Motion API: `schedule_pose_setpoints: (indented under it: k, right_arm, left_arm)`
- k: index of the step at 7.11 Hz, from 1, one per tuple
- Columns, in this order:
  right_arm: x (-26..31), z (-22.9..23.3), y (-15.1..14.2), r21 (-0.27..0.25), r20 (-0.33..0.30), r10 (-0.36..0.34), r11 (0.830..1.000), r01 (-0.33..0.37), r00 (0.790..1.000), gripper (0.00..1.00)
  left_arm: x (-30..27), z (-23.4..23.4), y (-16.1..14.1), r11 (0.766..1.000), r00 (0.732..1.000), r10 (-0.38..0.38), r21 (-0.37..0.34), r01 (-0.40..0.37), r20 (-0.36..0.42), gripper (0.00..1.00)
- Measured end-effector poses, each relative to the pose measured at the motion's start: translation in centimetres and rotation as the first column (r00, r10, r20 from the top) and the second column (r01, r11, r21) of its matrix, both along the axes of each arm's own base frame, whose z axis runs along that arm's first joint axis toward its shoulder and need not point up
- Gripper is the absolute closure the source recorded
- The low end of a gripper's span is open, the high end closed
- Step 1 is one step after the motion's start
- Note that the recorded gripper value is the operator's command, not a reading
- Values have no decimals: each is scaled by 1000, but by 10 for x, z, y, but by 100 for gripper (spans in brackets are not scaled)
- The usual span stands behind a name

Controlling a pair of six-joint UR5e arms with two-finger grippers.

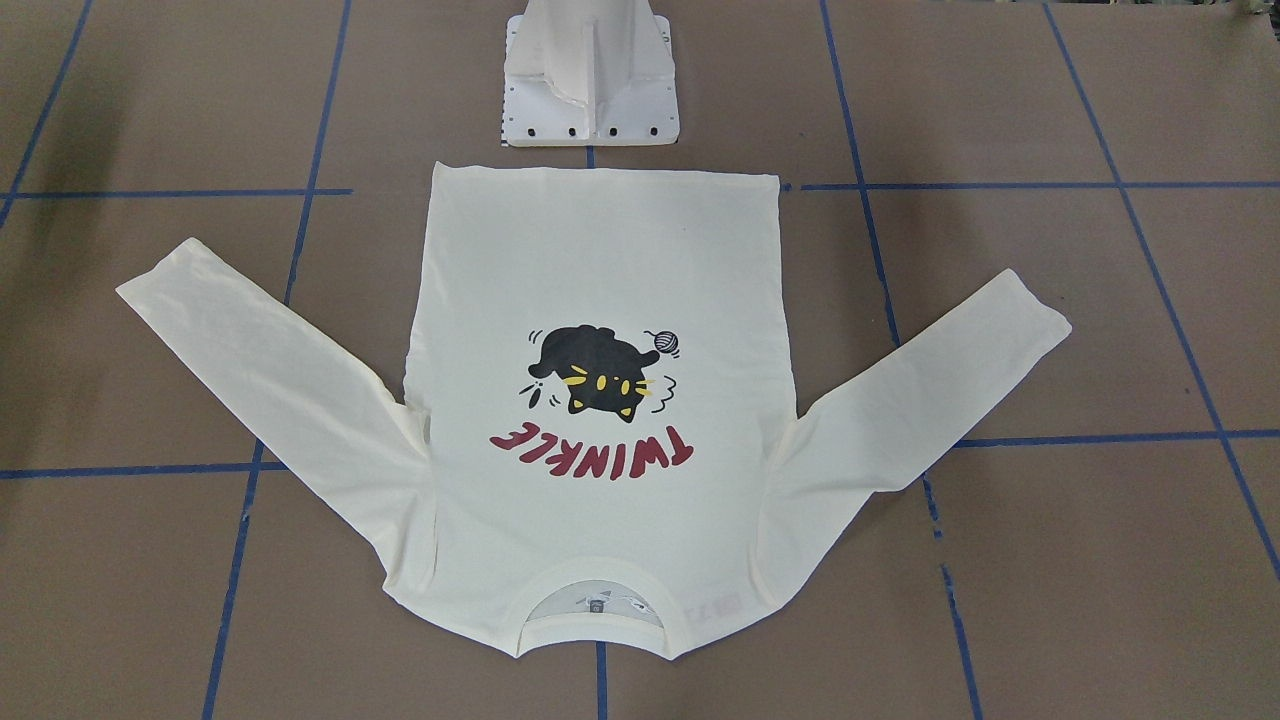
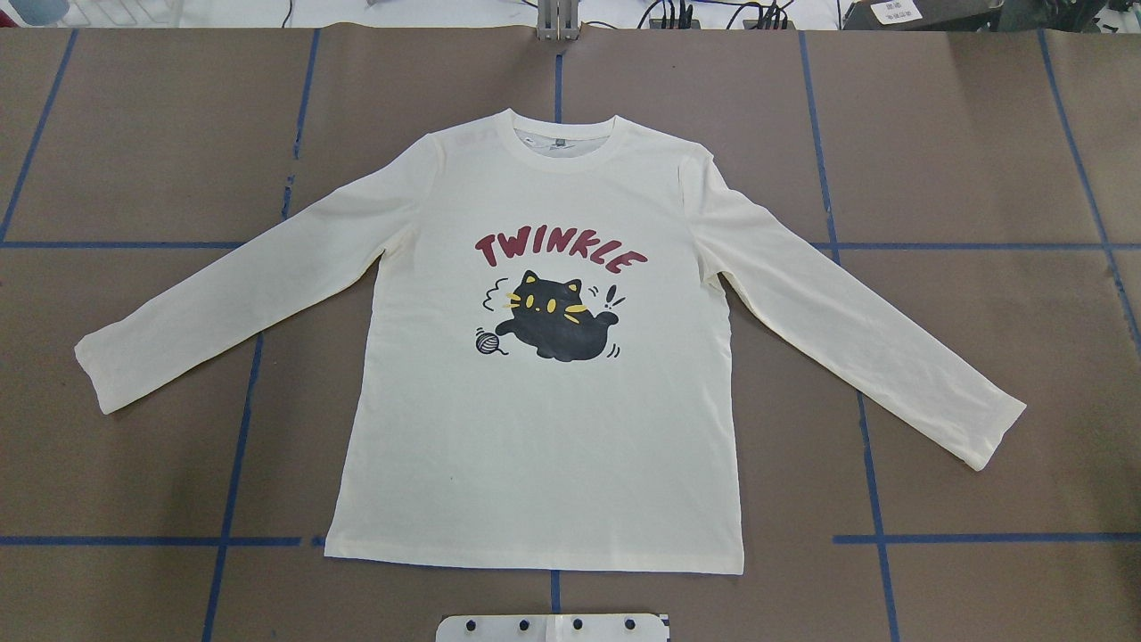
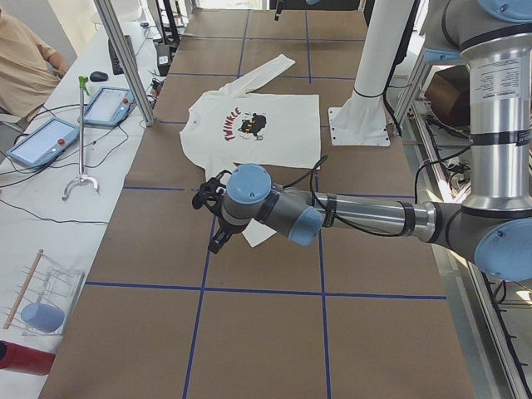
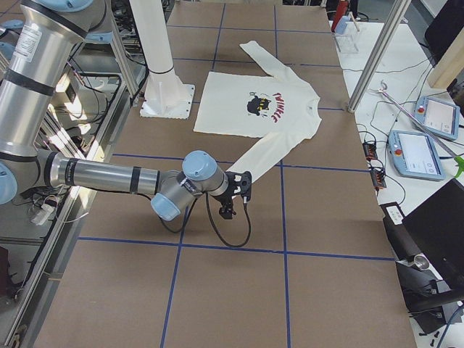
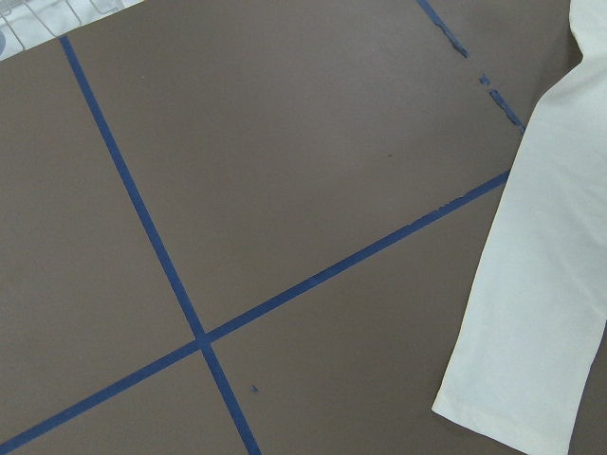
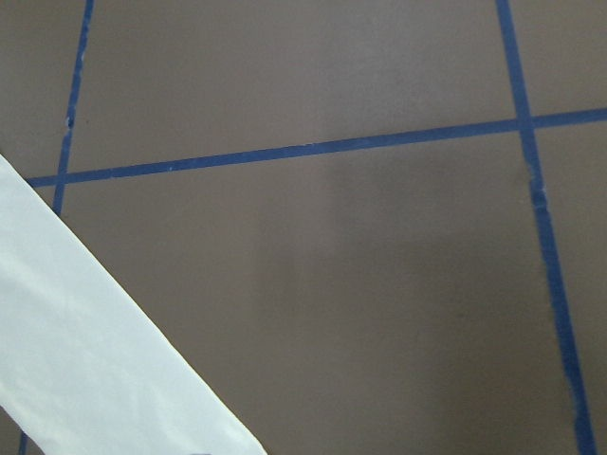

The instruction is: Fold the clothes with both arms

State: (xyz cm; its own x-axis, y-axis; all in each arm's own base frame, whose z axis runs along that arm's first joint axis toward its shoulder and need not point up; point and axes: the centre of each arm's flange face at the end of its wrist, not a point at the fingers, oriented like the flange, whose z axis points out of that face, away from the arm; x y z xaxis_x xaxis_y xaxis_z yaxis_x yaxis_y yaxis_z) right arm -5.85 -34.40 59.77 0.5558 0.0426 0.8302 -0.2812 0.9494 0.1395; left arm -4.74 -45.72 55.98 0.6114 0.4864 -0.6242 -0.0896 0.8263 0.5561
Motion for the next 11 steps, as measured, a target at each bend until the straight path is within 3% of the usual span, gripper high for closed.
schedule_pose_setpoints:
  k: [4,7,11]
  right_arm:
    - [-132,6,28,-15,-54,59,998,-60,997,24]
    - [-142,35,37,5,-45,54,999,-54,998,28]
    - [-147,41,39,9,-41,44,999,-44,998,38]
  left_arm:
    - [0,6,5,1000,1000,3,-9,-3,-1,0]
    - [0,10,10,1000,1000,6,-17,-6,-5,0]
    - [0,13,12,1000,1000,7,-21,-7,-5,0]
